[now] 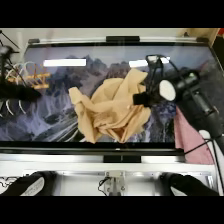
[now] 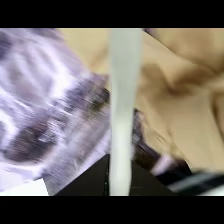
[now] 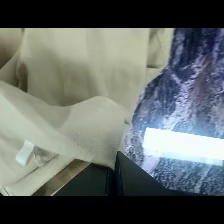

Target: Fold the shirts.

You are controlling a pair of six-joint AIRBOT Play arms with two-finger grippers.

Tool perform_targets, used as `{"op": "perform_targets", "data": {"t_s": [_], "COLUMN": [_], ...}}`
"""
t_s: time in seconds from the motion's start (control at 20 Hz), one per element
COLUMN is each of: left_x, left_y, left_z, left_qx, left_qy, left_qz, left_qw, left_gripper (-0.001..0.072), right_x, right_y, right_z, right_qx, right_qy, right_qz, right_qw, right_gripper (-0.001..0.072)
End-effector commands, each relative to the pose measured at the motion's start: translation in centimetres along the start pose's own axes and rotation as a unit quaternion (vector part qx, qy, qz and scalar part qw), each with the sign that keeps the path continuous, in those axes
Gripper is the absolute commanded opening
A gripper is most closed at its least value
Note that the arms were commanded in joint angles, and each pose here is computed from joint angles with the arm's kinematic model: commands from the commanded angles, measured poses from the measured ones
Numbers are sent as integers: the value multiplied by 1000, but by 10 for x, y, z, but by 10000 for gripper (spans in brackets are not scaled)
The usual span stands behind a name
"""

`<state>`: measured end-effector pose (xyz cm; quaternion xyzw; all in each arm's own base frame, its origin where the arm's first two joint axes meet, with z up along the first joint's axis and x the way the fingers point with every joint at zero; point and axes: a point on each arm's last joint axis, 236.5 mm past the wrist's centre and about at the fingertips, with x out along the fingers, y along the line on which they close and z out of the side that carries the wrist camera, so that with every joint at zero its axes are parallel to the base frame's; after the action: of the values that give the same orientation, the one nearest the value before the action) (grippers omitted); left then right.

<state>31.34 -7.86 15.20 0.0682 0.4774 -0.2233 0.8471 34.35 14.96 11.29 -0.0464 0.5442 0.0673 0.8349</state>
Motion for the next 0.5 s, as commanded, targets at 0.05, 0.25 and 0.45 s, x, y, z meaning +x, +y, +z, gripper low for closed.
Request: {"op": "perform_targets", "data": {"t_s": [0.05, 0.25, 0.45], "left_x": [-37, -55, -39], "left_y": [-120, -158, -178], "left_z": [-110, -190, -221], "left_qx": [134, 159, 197], "left_qy": [72, 157, 217], "left_qz": [-109, -161, -187], "left_qw": [982, 961, 938], "left_gripper": [54, 53, 53], "right_x": [-10, -40, -49], "right_y": [-23, -47, -37], "right_z": [20, 53, 62], "right_qx": [-29, -36, -32], "right_qy": [-29, -92, -110], "right_qz": [-17, -67, -44], "right_qw": [999, 993, 992], "right_gripper": [72, 72, 72]}}
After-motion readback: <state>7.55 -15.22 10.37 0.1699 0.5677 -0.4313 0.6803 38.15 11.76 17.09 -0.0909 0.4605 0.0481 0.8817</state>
